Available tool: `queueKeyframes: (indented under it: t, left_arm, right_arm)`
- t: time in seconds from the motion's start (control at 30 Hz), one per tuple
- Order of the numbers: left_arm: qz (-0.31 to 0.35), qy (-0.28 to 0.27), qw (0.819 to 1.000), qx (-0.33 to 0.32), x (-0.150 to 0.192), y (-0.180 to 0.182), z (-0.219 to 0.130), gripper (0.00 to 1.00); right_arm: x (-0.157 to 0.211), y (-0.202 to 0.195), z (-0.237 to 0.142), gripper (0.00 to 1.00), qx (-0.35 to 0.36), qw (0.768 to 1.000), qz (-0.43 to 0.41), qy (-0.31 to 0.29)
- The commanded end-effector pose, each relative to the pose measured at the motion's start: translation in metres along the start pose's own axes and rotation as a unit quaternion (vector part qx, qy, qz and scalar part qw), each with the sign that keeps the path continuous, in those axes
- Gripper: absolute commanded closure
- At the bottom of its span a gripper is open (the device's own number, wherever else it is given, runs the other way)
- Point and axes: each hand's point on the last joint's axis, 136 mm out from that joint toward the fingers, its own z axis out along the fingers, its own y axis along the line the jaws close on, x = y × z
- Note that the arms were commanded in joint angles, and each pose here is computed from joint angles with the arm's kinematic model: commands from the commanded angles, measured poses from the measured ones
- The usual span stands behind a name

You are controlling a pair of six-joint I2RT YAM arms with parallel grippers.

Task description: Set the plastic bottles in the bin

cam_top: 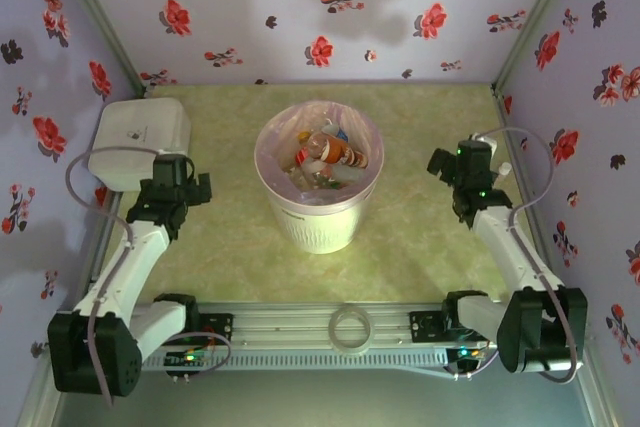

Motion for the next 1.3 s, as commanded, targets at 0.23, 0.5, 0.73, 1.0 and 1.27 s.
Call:
queueKeyframes:
  t: [0.23, 0.5, 0.73, 1.0, 1.27]
  left_arm:
    - [-0.075, -0.138, 0.988, -0.005, -0.020, -0.009, 0.049, 0.00]
    - [-0.048, -0.157, 0.986, 0.003, -0.020, -0.020, 0.071, 0.00]
    - [-0.026, -0.165, 0.986, 0.002, -0.026, -0.024, 0.086, 0.00]
    - [-0.044, -0.198, 0.979, 0.018, -0.013, -0.020, 0.094, 0.00]
    - [-0.046, -0.189, 0.981, 0.019, -0.012, -0.020, 0.094, 0.00]
  right_arm:
    - [0.022, -0.033, 0.041, 0.01, 0.075, 0.994, -0.022, -0.081]
    - [0.016, -0.031, 0.047, 0.01, 0.065, 0.989, -0.014, -0.133]
    - [0.007, -0.029, 0.051, 0.01, 0.070, 0.984, -0.045, -0.156]
    - [0.019, -0.011, 0.065, 0.01, 0.019, 0.984, -0.075, -0.161]
    - [0.026, -0.017, 0.075, 0.01, 0.029, 0.986, -0.062, -0.149]
